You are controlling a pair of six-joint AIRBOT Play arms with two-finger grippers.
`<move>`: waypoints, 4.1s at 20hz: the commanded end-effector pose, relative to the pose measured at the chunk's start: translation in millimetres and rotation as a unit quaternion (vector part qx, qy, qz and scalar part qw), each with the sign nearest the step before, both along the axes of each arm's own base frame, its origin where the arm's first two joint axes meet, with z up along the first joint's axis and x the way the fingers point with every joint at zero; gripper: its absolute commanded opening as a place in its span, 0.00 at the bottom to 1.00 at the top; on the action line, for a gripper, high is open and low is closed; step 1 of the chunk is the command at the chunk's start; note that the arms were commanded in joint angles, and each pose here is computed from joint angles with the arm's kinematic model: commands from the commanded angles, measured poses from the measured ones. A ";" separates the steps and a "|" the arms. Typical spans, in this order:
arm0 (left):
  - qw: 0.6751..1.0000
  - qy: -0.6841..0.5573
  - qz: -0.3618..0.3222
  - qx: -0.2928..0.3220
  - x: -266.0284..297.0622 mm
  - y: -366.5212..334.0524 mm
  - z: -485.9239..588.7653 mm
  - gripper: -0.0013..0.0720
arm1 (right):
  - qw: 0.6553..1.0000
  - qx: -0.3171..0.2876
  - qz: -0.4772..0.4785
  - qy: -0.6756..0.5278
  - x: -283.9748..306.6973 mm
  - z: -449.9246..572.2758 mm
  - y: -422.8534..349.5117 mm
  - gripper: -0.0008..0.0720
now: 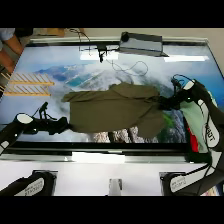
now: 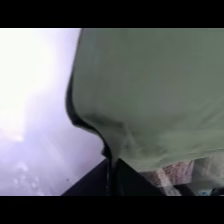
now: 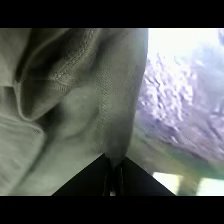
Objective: Fold the shirts.
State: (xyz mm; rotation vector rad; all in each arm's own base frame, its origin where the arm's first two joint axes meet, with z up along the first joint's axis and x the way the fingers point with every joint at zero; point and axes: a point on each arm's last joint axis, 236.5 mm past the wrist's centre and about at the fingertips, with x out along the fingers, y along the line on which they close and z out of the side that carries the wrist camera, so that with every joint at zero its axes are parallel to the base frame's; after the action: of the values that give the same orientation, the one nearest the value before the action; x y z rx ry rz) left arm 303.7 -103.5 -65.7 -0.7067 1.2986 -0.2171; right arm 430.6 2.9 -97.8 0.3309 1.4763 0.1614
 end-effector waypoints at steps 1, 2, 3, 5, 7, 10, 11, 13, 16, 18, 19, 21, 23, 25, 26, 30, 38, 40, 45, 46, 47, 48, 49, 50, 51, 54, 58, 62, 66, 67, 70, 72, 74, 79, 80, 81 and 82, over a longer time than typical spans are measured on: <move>0.994 -0.106 0.009 0.011 53.0 12.8 70.5 0.06 | 0.995 0.016 -0.001 -0.095 29.1 81.0 13.0 0.05; 0.984 -0.173 0.017 0.020 79.1 21.8 123.2 0.06 | 0.987 0.016 0.003 -0.158 42.0 132.0 15.4 0.05; 0.969 -0.245 0.028 0.027 99.1 30.7 185.6 0.06 | 0.975 0.013 0.005 -0.220 48.4 187.4 17.2 0.04; 0.906 -0.418 0.045 0.050 107.9 42.8 346.6 0.06 | 0.931 -0.008 0.009 -0.364 35.4 320.7 20.3 0.05; 0.797 -0.595 0.067 0.080 61.4 48.7 515.5 0.06 | 0.840 -0.042 -0.006 -0.540 -12.9 471.1 20.6 0.05; 0.628 -0.764 0.100 0.106 -64.3 44.1 680.8 0.06 | 0.646 -0.075 -0.052 -0.758 -150.4 650.0 21.5 0.05; 0.596 -0.790 0.097 0.104 -102.5 35.8 704.4 0.06 | 0.596 -0.067 -0.066 -0.797 -198.3 682.1 25.1 0.05; 0.589 -0.799 0.087 0.085 -144.5 21.0 712.7 0.06 | 0.556 -0.045 -0.090 -0.825 -258.5 704.9 28.8 0.05; 0.593 -0.791 0.081 0.123 -160.2 20.8 702.8 0.06 | 0.551 -0.058 -0.115 -0.824 -285.8 703.8 19.9 0.05; 0.610 -0.775 0.094 0.139 -156.7 29.1 694.1 0.06 | 0.559 -0.057 -0.117 -0.819 -287.0 699.7 20.0 0.05; 0.623 -0.764 0.086 0.147 -152.2 28.0 685.5 0.06 | 0.564 -0.059 -0.115 -0.815 -285.5 696.7 20.2 0.05; 0.644 -0.743 0.075 0.164 -144.5 28.7 670.5 0.06 | 0.576 -0.073 -0.114 -0.806 -282.1 689.8 17.2 0.05; 0.660 -0.721 0.077 0.197 -135.1 38.8 656.7 0.06 | 0.593 -0.090 -0.116 -0.792 -273.8 680.0 11.9 0.05; 0.692 -0.684 0.068 0.220 -114.8 46.9 632.5 0.06 | 0.632 -0.112 -0.116 -0.758 -250.8 657.5 3.0 0.05; 0.718 -0.655 0.058 0.226 -98.7 50.0 612.6 0.06 | 0.666 -0.120 -0.112 -0.727 -231.7 637.1 -0.7 0.05; 0.866 -0.453 -0.004 0.210 -4.8 62.9 461.5 0.06 | 0.855 -0.147 -0.038 -0.496 -128.7 485.4 -10.9 0.04; 0.978 -0.153 0.009 0.144 110.2 92.1 153.2 0.06 | 0.981 0.034 -0.108 -0.155 21.9 175.2 15.7 0.04; 0.981 -0.144 0.042 0.119 137.9 93.4 130.0 0.06 | 0.967 0.077 -0.159 -0.181 60.3 163.6 20.3 0.04; 0.952 -0.257 0.122 0.117 224.0 102.1 146.5 0.06 | 0.914 0.081 -0.239 -0.317 131.6 183.6 -11.5 0.05; 0.944 -0.277 0.129 0.120 236.9 98.8 150.4 0.06 | 0.908 0.078 -0.247 -0.329 138.3 184.1 -16.4 0.05; 0.941 -0.287 0.132 0.119 245.5 92.8 149.0 0.06 | 0.907 0.076 -0.251 -0.329 141.6 178.1 -18.5 0.05; 0.942 -0.288 0.132 0.114 250.9 84.0 141.7 0.06 | 0.912 0.075 -0.250 -0.317 141.6 166.5 -17.8 0.05; 0.946 -0.278 0.122 0.112 252.1 73.9 129.0 0.06 | 0.919 0.074 -0.245 -0.300 139.7 152.5 -15.5 0.05; 0.953 -0.261 0.109 0.109 250.5 63.5 112.5 0.06 | 0.928 0.072 -0.236 -0.281 136.2 137.8 -12.3 0.05; 0.960 -0.242 0.096 0.107 247.1 56.2 97.3 0.06 | 0.938 0.067 -0.220 -0.260 130.5 123.3 -8.7 0.05; 0.973 -0.192 0.059 0.115 227.9 56.5 72.4 0.06 | 0.965 0.034 -0.147 -0.216 103.7 104.7 -4.9 0.05; 0.992 -0.083 -0.002 0.091 177.3 52.4 40.3 0.06 | 0.991 -0.041 -0.077 -0.105 40.2 83.0 -20.3 0.05; 0.996 -0.018 -0.052 0.075 147.5 40.6 14.2 0.06 | 0.995 -0.041 -0.090 -0.009 -1.0 43.9 -17.4 0.05; 0.994 0.039 -0.083 0.059 125.0 26.5 -9.8 0.06 | 0.993 -0.030 -0.116 0.019 -14.3 27.1 -11.5 0.05; 0.994 0.046 -0.087 0.056 122.6 23.5 -13.5 0.06 | 0.993 -0.030 -0.116 0.019 -14.3 27.2 -11.5 0.05; 0.994 0.044 -0.083 0.056 125.4 27.3 -11.3 0.35 | 0.993 -0.028 -0.117 0.018 -14.1 28.9 -10.4 0.46; 0.993 0.056 -0.089 0.047 121.8 38.7 3.7 0.72 | 0.994 -0.032 -0.096 0.025 -24.0 39.5 -12.8 0.69; 0.992 0.077 -0.094 0.046 111.6 63.1 22.6 0.72 | 0.995 -0.041 -0.087 0.028 -37.5 56.9 -25.5 0.69; 0.982 0.152 -0.099 0.045 35.8 94.1 22.3 0.72 | 0.995 -0.039 -0.082 0.051 -90.2 85.5 -36.9 0.69; 0.981 0.162 -0.095 0.042 17.7 89.0 10.9 0.72 | 0.995 -0.040 -0.084 0.046 -98.7 84.5 -34.8 0.68; 0.980 0.166 -0.099 0.039 -1.0 82.4 -2.7 0.72 | 0.994 -0.042 -0.087 0.040 -106.8 82.1 -33.2 0.67; 0.980 0.173 -0.097 0.034 -16.7 77.2 -13.4 0.72 | 0.994 -0.042 -0.089 0.040 -114.9 79.1 -31.2 0.67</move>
State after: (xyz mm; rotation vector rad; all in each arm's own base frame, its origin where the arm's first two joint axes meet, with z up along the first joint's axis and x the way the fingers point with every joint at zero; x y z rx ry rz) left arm 332.7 -19.9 -58.4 -0.5583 1.6550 -0.2116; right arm 339.8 -30.7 -18.2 0.4082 1.5251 -0.0561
